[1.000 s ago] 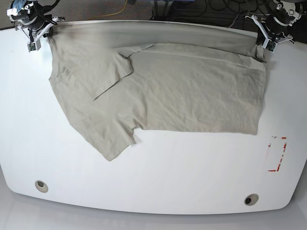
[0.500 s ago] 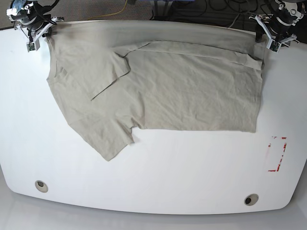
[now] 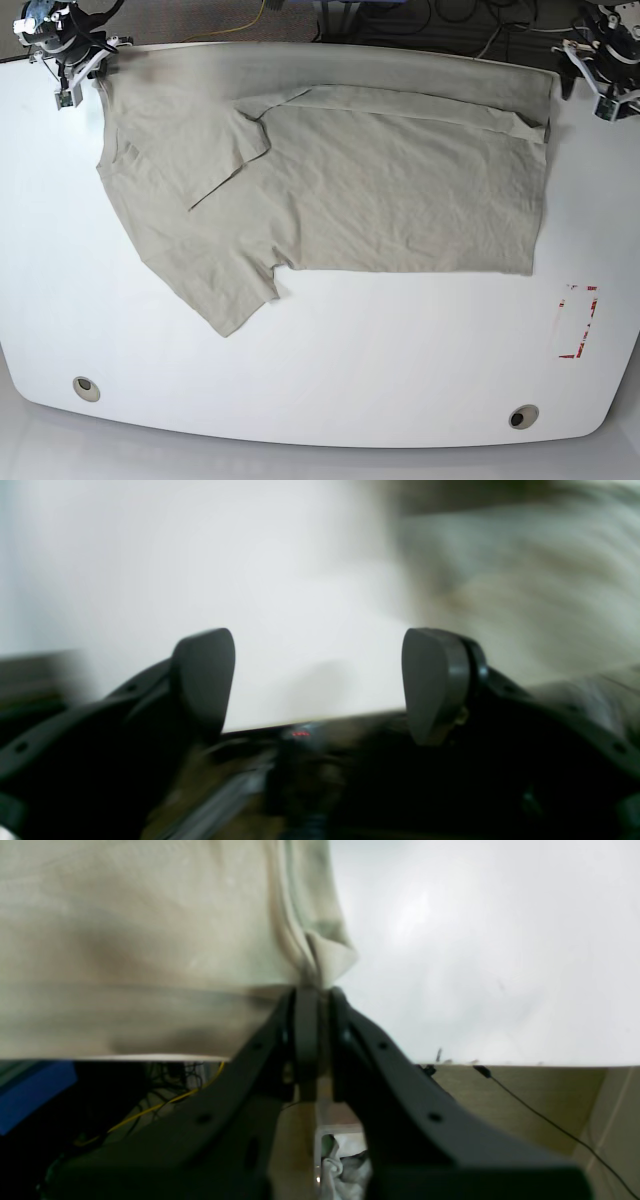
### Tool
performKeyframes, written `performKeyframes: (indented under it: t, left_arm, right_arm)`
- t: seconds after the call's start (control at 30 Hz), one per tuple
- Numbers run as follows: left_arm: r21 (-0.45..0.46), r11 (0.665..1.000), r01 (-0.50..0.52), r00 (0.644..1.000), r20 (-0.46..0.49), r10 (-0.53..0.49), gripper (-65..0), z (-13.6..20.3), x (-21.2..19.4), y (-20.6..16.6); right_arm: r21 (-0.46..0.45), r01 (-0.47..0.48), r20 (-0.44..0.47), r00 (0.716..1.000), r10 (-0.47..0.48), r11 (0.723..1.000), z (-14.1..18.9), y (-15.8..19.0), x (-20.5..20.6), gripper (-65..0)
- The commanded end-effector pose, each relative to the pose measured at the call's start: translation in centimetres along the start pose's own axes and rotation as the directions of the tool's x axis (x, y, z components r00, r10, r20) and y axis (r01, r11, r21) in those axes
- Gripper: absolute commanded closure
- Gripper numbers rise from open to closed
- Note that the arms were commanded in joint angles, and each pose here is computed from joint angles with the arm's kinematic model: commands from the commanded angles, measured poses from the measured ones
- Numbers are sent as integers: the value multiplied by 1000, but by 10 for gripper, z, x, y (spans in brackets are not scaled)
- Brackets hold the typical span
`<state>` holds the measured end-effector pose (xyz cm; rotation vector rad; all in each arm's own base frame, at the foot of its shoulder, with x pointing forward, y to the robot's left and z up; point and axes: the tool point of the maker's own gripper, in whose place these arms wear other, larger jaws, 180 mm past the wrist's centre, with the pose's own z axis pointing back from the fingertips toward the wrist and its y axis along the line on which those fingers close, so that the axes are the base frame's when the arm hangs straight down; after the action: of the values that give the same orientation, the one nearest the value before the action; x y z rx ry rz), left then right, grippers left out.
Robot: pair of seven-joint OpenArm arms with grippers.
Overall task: Layout the t-shirt on the table in an organized manner, then fold the t-shirt properly
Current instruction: 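Pull the gripped shoulder edge with both grippers toward the robot, then open both grippers and raise them off the shirt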
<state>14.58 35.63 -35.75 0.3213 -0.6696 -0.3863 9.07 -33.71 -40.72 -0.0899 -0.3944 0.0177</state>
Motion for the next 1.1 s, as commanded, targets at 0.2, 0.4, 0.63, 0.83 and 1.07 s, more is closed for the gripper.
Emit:
performKeyframes:
  t: [0.2,0.4,0.63,0.83,1.07]
  left_arm:
    - [61,998,-10,989,145,1,-493,-1,48,18]
    - [26,999,-34,981,194,28,-493,-13,67,1]
    - [-32,999,-17,967,255,24,-493,-22,94,-19]
    - [-16,998,-64,942,331,65,-493,-27,123,-16]
    - [31,996,-85,905,422,64,-493,-29,163,6]
  right_arm:
    - [-21,-12,27,1000,13,1000,4,-5,10,0]
    - [-15,-3,27,1000,3,1000,3,-2,8,0]
    - [-11,2,50,999,-2,1000,1,0,17,0]
    - [-13,-3,65,998,4,1000,3,0,22,0]
    - [-54,-48,132,990,55,997,17,-2,48,-136]
